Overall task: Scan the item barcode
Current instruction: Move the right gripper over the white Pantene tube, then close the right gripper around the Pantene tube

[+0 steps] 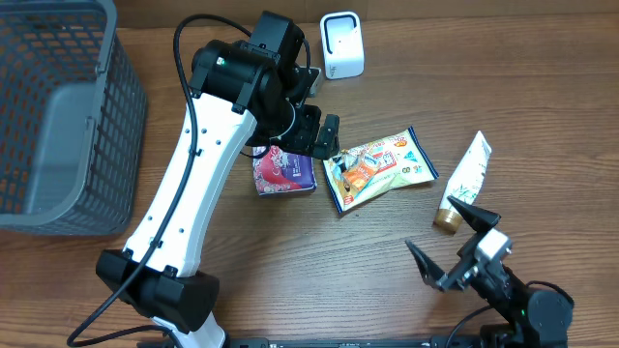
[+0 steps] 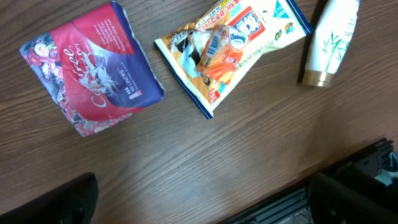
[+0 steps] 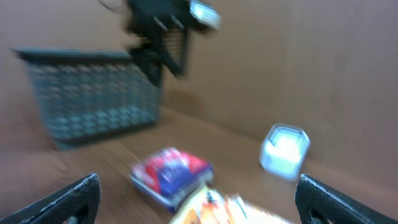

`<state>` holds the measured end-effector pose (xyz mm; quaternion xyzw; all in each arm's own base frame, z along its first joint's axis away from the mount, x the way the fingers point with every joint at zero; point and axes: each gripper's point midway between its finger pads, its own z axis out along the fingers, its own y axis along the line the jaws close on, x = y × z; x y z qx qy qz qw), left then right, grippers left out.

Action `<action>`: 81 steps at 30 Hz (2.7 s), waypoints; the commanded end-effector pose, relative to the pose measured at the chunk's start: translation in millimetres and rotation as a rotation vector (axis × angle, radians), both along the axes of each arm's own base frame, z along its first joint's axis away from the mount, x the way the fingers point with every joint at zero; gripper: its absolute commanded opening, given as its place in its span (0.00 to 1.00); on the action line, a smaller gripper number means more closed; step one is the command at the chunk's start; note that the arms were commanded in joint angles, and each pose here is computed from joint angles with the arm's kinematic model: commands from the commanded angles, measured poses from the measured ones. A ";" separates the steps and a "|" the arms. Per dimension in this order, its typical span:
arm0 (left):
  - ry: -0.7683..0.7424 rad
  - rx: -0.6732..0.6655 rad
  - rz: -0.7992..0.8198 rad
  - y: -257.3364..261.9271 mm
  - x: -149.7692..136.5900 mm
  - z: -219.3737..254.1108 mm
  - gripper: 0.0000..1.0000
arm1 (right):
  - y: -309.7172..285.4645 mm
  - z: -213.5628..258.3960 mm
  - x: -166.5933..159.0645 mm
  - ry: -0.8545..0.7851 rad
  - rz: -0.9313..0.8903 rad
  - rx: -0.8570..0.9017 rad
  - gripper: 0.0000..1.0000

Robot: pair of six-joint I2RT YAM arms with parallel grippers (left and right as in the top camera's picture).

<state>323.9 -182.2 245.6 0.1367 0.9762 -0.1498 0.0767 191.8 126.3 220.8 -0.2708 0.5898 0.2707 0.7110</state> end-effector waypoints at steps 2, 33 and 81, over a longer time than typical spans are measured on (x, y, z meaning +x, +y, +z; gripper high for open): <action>-0.001 0.011 -0.020 0.7 0.0 -3.0 1.00 | 7.1 32.9 -20.0 -0.091 0.095 0.073 1.00; -0.001 0.011 -0.020 0.8 0.0 -3.0 1.00 | -34.4 -113.1 103.3 1.452 -0.227 -0.210 1.00; -0.001 0.011 -0.020 0.7 0.0 -3.0 1.00 | -128.3 -185.4 127.3 1.713 -0.754 0.113 0.71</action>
